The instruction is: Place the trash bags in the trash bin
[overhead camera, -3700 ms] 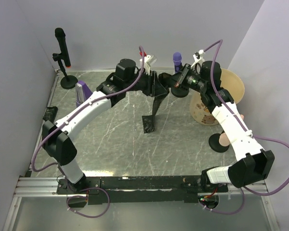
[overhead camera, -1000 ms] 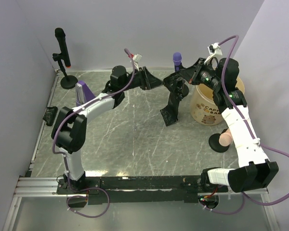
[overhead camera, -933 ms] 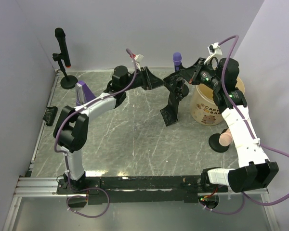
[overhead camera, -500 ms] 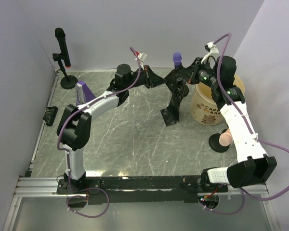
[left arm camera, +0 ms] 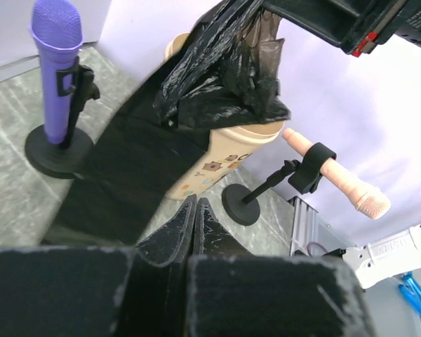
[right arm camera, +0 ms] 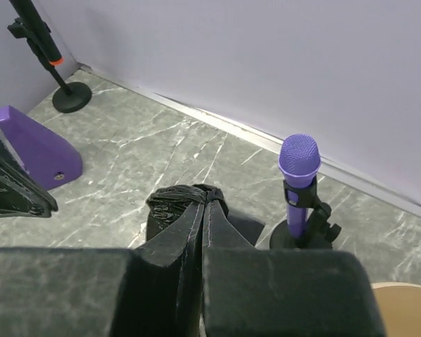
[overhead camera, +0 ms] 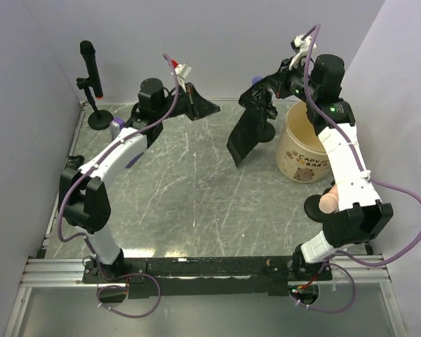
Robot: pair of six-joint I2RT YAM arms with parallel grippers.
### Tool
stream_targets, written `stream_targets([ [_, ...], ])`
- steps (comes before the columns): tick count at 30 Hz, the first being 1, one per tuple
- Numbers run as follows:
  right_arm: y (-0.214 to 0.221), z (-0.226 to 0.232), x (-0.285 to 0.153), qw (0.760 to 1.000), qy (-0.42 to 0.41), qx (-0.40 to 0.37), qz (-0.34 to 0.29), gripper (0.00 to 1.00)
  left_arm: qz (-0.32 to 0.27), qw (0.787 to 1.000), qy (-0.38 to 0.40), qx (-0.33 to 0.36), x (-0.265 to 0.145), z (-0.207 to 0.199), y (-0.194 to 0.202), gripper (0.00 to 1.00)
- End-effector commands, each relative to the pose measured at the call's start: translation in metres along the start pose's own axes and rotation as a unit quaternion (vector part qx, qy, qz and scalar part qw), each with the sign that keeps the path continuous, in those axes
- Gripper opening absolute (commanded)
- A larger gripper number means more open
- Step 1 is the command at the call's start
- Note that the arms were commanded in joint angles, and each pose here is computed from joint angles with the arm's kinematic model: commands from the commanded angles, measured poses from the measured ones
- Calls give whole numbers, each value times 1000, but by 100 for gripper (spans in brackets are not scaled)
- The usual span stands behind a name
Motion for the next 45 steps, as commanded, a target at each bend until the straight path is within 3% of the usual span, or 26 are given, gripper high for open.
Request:
stream_targets([
  [1, -19, 6, -6, 1000, -12, 0, -29, 0, 6, 1000, 3, 19, -14, -15, -7, 1],
  [3, -16, 19, -12, 998, -50, -1, -27, 0, 0, 999, 1, 46, -15, -16, -12, 5],
  [5, -13, 46, -22, 989, -143, -10, -25, 0, -9, 995, -6, 103, -13, -19, -22, 40],
  [6, -13, 58, -28, 982, -184, -13, -26, 0, -10, 991, -21, 129, -9, -18, -27, 49],
  [10, -9, 83, -39, 971, -239, 7, -20, 0, -9, 972, 4, 235, 2, -33, -45, 71],
  [11, -9, 88, -41, 969, -246, 6, -22, 0, -6, 967, 4, 256, 5, -36, -46, 72],
  [13, -7, 96, -44, 965, -261, 2, -20, 0, 0, 951, 7, 310, 11, -43, -44, 71],
  [17, -9, 103, -48, 964, -265, 12, -23, 0, 21, 942, 18, 336, 16, -52, -31, 71],
  [22, -13, 106, -52, 962, -272, 18, -28, 0, 33, 939, 2, 343, 22, -49, -22, 63],
  [27, -10, 104, -51, 964, -263, 13, -24, 0, 39, 939, 42, 338, 20, -59, -13, 45],
  [32, -2, 102, -48, 966, -256, 34, -16, 0, 47, 947, 92, 304, 21, -70, -3, 3],
  [33, 0, 101, -47, 968, -248, 36, -13, 0, 45, 950, 89, 297, 21, -71, -3, 1],
  [36, 5, 89, -46, 980, -197, 36, -8, 16, 39, 963, 67, 259, 17, -70, -6, 1],
  [42, 15, 75, -62, 993, -113, 40, 2, 66, 5, 982, 6, 187, 17, -59, -22, 1],
  [45, 11, 83, -79, 993, -116, 33, -13, 70, -13, 986, -33, 162, 17, -52, -27, 0],
])
Point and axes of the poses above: each gripper's point midway between its finger pads, its own x axis out along the fingers, its own z axis along the line the jaws close on, y = z × x, the point moved 4 cm from there along -x, back along the fingers
